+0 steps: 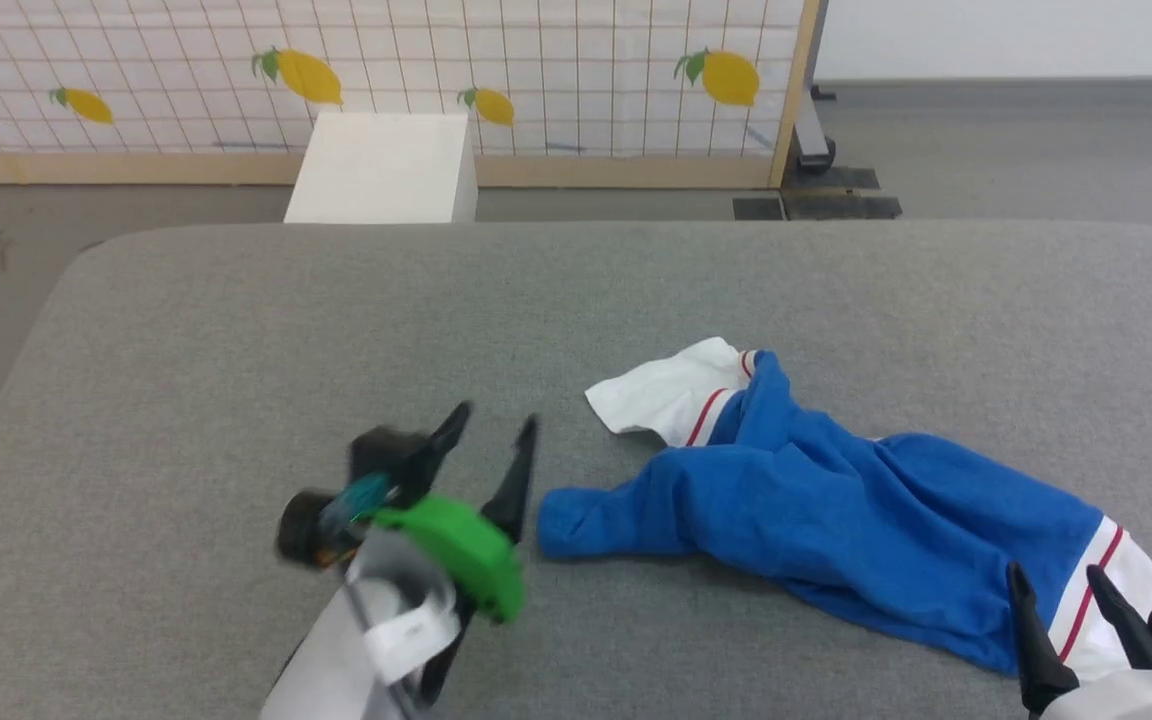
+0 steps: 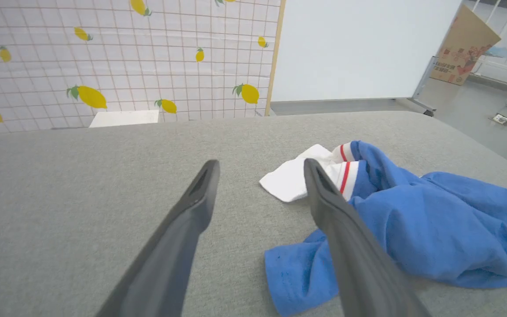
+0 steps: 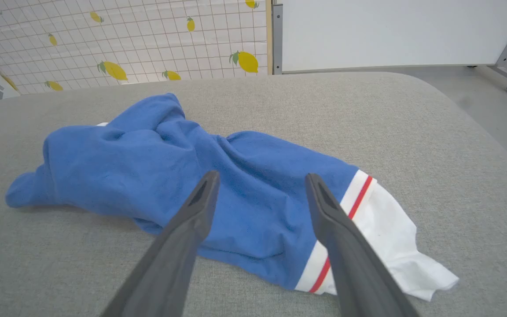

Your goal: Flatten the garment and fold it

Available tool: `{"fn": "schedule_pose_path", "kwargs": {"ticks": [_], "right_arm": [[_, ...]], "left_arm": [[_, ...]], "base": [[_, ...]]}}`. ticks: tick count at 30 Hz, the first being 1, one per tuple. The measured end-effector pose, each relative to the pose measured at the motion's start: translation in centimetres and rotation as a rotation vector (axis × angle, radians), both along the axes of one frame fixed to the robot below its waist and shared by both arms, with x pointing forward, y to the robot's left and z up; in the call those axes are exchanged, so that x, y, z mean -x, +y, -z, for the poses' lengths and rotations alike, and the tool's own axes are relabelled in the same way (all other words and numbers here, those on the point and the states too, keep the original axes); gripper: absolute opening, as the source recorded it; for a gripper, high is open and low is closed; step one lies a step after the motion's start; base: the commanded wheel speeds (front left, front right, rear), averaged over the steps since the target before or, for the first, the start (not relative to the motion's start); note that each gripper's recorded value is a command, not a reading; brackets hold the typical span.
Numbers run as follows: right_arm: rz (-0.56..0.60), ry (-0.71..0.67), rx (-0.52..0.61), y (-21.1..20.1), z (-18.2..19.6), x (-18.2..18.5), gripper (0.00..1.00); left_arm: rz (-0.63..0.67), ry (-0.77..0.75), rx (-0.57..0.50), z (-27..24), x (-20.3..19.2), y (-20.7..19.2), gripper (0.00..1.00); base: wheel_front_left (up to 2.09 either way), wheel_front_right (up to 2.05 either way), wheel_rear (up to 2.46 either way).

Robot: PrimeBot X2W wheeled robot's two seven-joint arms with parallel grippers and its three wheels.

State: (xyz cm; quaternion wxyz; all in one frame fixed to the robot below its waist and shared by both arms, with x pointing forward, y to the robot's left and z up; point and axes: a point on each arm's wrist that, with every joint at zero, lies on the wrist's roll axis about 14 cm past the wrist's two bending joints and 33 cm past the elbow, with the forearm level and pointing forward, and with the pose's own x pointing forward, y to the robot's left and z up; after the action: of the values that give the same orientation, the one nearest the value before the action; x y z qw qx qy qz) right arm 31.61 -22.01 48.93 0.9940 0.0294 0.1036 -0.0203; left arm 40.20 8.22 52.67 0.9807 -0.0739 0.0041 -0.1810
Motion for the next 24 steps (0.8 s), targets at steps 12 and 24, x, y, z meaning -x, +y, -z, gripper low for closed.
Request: {"fn": "schedule_pose_path", "kwargs": {"ticks": [12, 24], "right_arm": [[0.008, 0.066, -0.012, -0.1, 1.4, -0.2, 1.0], [0.027, 0.112, -0.026, -0.5, 2.7, -0.5, 1.0]], "left_arm": [[0.445, 0.147, -0.139, 0.4, 0.8, -12.6, 1.0], [0.577, 0.44, -0.457, 7.6, 0.4, -12.5, 1.0]], "base": [[0.0, 0.0, 0.0], [0.0, 0.0, 0.0]]}}
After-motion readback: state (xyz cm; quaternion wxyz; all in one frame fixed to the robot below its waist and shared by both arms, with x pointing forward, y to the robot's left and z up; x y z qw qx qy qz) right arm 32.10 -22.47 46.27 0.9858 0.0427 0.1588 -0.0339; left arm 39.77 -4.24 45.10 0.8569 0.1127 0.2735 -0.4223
